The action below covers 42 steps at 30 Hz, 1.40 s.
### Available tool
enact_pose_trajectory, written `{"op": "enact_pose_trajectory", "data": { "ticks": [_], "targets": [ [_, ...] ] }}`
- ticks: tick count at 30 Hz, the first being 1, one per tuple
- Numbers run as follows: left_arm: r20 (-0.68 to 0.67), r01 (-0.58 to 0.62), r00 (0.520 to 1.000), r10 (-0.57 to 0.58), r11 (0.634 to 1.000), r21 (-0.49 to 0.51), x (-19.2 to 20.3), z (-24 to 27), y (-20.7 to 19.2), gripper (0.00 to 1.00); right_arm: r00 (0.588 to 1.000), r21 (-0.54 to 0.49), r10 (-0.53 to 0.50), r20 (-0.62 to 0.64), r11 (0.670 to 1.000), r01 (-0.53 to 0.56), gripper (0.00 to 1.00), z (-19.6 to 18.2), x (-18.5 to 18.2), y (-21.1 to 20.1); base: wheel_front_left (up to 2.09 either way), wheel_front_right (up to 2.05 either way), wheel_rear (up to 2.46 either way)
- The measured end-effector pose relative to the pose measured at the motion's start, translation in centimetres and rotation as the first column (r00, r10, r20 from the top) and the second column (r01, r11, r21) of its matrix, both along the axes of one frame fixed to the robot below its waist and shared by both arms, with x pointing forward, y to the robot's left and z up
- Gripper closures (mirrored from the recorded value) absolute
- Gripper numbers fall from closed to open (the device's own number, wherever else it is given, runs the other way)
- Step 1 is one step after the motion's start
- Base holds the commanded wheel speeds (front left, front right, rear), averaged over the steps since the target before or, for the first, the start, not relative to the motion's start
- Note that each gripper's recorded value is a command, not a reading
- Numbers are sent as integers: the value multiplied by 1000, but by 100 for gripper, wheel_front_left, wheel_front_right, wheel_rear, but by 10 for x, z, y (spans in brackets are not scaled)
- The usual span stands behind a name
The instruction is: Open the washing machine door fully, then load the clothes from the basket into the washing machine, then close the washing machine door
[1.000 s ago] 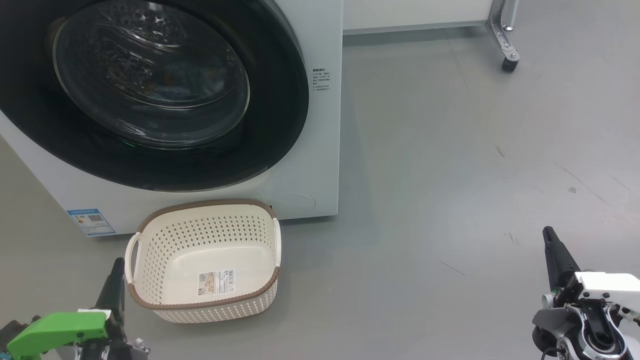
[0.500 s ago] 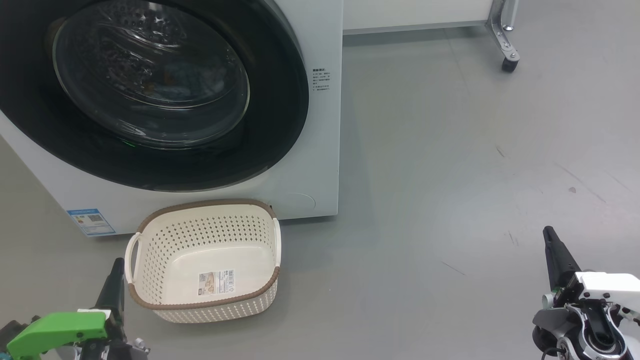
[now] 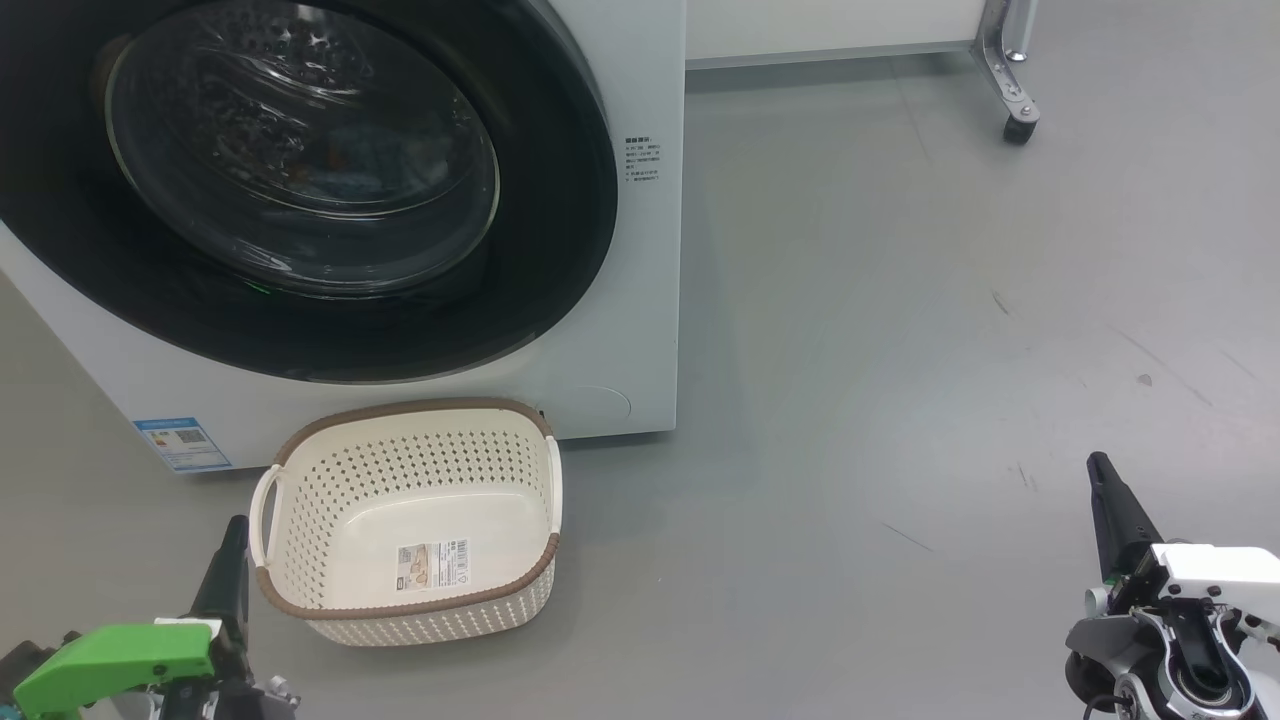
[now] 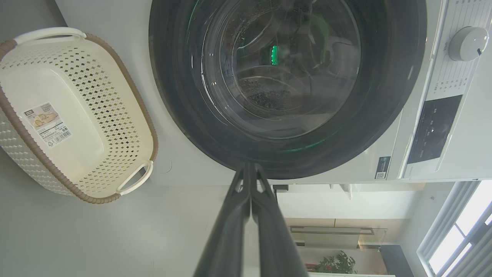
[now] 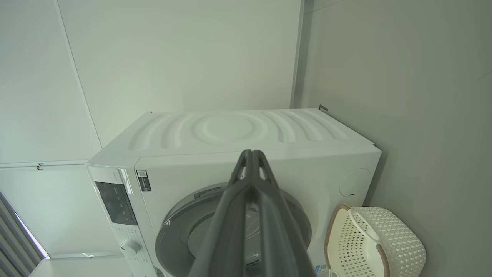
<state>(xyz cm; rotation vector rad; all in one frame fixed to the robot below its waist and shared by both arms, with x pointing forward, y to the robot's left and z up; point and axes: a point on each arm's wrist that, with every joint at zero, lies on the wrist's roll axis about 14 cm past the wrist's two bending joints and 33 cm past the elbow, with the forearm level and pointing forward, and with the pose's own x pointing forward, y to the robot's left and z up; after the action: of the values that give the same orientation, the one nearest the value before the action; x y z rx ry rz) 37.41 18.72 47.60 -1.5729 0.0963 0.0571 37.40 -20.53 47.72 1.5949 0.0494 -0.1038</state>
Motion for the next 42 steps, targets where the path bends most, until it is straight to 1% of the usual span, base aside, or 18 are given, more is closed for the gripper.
{"op": "enact_pose_trajectory", "data": {
  "ticks": [42],
  "targets": [
    [2, -2, 1000, 2, 1000, -4, 0, 0, 0, 100, 1000, 3, 3, 2, 1000, -3, 100, 0, 0, 0, 0, 0, 0]
  ]
}}
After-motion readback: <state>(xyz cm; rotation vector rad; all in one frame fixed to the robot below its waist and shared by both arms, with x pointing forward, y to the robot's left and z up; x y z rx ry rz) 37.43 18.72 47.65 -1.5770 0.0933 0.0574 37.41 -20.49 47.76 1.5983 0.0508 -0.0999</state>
